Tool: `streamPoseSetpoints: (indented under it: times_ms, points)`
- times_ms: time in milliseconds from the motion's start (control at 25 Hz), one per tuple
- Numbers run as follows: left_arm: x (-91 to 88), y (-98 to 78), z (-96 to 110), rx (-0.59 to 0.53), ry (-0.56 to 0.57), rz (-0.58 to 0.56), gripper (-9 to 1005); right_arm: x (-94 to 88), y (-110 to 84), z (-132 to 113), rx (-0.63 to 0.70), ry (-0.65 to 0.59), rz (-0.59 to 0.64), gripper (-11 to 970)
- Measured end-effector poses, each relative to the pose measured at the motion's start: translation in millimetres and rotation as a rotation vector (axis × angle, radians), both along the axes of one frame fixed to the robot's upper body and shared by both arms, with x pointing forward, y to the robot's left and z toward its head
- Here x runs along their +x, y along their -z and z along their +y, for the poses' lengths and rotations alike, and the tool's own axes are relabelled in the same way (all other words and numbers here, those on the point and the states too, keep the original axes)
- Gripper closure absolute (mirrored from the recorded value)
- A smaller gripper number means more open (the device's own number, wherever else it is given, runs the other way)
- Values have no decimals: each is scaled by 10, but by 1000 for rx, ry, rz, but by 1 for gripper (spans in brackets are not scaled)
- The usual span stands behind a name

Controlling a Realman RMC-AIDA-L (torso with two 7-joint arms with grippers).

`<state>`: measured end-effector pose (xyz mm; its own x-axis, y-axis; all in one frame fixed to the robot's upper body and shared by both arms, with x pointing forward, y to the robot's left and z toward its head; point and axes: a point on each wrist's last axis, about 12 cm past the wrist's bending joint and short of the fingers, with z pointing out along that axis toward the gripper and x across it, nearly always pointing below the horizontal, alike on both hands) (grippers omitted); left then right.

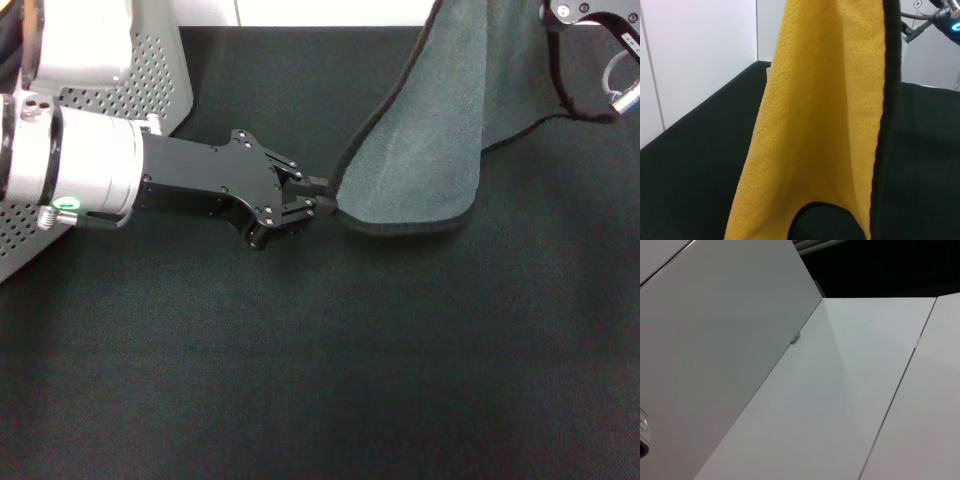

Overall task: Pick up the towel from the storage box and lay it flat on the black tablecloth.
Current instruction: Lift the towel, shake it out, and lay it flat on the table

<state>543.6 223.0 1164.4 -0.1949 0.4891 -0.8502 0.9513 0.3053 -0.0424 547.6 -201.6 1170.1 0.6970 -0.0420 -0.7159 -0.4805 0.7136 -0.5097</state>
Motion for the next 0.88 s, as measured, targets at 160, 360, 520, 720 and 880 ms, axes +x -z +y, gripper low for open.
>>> streamPoseSetpoints:
  times_ms: [160, 360, 520, 720, 880]
  points:
    - [18, 9, -10, -4, 1, 8, 835, -1, 1, 11, 1, -2, 0, 915]
    - [19, 20, -9, -7, -1, 15, 834, -1, 2, 14, 1, -3, 0, 912]
    - [19, 21, -7, -9, -4, 19, 784, 2, 2, 16, 1, -3, 0, 910]
    - [19, 22, -9, -10, -4, 19, 753, 4, 0, 16, 1, -2, -1, 908]
    - [11, 34, -28, -8, 4, 23, 755, 6, 0, 14, 2, -1, -2, 906]
